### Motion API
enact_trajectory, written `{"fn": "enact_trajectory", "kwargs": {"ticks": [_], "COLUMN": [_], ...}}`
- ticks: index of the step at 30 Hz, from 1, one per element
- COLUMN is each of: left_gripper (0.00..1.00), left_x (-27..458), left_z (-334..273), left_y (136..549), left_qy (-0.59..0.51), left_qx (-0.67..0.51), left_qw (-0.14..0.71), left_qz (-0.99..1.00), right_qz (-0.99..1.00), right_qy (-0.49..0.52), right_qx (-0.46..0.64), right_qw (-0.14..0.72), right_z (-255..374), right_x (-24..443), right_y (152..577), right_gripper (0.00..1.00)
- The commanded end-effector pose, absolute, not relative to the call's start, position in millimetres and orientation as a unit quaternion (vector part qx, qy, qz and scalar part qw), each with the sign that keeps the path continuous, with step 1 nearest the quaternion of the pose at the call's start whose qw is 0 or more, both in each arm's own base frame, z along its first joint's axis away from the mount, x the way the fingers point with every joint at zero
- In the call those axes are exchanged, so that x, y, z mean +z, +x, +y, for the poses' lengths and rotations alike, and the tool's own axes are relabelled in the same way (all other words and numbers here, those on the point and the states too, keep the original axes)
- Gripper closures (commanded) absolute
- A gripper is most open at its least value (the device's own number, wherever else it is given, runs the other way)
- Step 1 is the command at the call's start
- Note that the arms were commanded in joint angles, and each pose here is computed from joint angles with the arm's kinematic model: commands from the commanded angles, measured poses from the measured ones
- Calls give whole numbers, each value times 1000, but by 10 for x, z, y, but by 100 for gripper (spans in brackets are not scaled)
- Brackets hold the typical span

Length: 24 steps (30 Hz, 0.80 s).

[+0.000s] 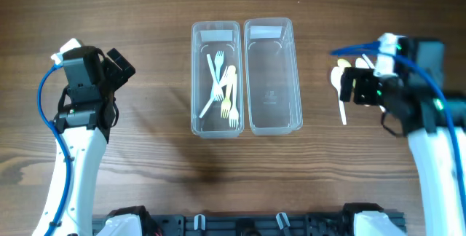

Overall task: Pack container
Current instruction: 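Raise the left gripper to rest and move the right gripper over the spoons, then lower the right gripper onto a white spoon and grasp it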

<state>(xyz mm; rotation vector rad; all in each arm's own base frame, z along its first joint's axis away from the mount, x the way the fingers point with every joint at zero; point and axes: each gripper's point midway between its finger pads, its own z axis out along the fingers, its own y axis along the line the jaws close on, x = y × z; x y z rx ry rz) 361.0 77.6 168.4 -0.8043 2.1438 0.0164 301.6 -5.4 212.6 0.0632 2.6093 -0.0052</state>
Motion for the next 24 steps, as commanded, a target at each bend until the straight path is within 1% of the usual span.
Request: {"fn": "enact_trajectory", "kwargs": {"ticks": [1,10,12,16,17,24], "left_gripper": [0,0,0,0,0,0], "left_x": [1715,1715,1715,1715,1715,1715], "left_z": [812,812,812,812,812,812], "left_y": [3599,3599,3599,3599,3599,3599], "left_qy": [-316,-316,-316,-316,-316,-316], "left_qx": [16,16,16,16,16,16], "left_qw": [418,418,418,418,418,418], "left_qz": [852,852,852,852,852,852], "right_qz": [975,990,992,995,995,996], "right_qy": [16,-3,-3,-5,-5,-5], "right_qx": [-8,-10,-10,-9,-9,-15], "right_qw": [219,137,124,101,96,87], "right_z": [-74,-73,-74,-74,-75,-96], "right_x": [1901,1357,1244,1051,1002,724], "right_y": [3133,3265,3302,3346,3358,3453], "right_gripper": [0,2,5,27,31,32]}}
